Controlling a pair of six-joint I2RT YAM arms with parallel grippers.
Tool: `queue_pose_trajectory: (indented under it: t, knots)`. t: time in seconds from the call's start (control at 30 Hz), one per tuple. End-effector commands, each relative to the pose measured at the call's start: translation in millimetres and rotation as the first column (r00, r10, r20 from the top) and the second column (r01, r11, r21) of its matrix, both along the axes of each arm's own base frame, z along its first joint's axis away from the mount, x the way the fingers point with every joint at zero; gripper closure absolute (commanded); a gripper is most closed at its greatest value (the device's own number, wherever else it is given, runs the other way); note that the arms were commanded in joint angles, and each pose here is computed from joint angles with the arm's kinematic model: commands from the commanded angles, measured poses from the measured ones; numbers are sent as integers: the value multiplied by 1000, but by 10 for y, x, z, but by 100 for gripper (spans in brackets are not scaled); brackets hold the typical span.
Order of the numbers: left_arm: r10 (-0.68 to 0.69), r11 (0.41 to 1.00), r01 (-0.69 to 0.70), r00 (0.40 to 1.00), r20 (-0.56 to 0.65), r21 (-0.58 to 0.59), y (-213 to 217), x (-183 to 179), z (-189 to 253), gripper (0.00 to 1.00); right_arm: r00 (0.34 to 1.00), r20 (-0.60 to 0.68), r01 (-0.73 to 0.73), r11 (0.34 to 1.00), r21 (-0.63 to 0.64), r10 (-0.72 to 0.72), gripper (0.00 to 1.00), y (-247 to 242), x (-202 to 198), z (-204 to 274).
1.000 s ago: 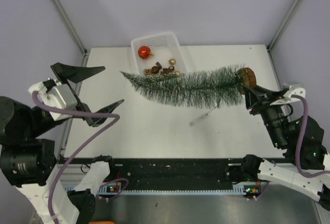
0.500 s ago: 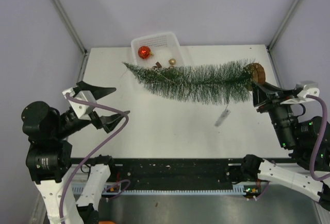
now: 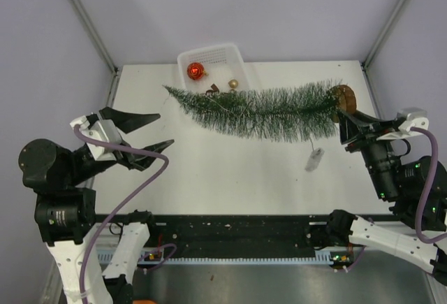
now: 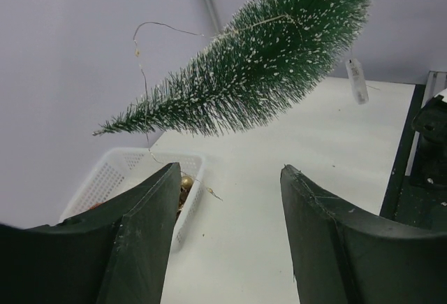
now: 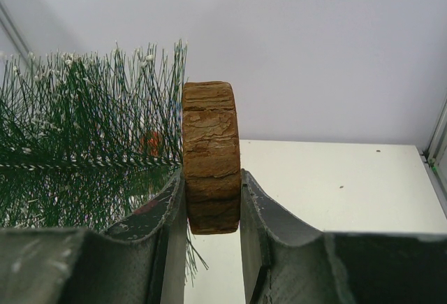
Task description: Decorate the small christmas tree
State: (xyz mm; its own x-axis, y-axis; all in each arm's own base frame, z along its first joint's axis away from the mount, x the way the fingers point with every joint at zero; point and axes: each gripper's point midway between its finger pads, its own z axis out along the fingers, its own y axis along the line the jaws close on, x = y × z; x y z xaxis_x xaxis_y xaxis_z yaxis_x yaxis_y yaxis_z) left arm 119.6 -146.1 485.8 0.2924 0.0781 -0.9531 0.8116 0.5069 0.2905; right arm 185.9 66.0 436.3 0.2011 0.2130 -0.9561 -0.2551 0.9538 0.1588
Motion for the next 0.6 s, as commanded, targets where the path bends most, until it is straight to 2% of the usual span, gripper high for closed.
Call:
queue_pose_trajectory:
  t: [0.0, 0.13, 0.2, 0.23, 0.33, 0.53, 0.57]
  knots:
    - [-71, 996, 71, 997, 2, -50, -69, 35, 197, 36, 998, 50, -36, 996, 85, 32, 100, 3, -51, 255]
    - [-79, 996, 78, 997, -7, -50, -72, 77, 177, 43, 998, 47, -38, 995, 88, 34, 100, 11, -49, 239]
    - [-81, 996, 81, 997, -14, -49, -71, 104, 166, 53, 998, 49, -40, 995, 92, 36, 100, 5, -55, 244]
    - [-84, 995, 83, 996, -14, -47, -73, 115, 161, 61, 998, 47, -42, 995, 90, 38, 100, 16, -51, 237]
    - [-78, 996, 77, 997, -15, -42, -64, 152, 144, 69, 998, 51, -48, 995, 92, 43, 100, 18, -59, 247]
    - [-72, 997, 72, 997, -2, -43, -58, 190, 174, 99, 998, 48, -48, 995, 90, 44, 100, 20, -59, 229]
    - [-70, 997, 70, 998, -1, -42, -56, 189, 179, 100, 998, 46, -48, 995, 88, 44, 100, 28, -54, 221]
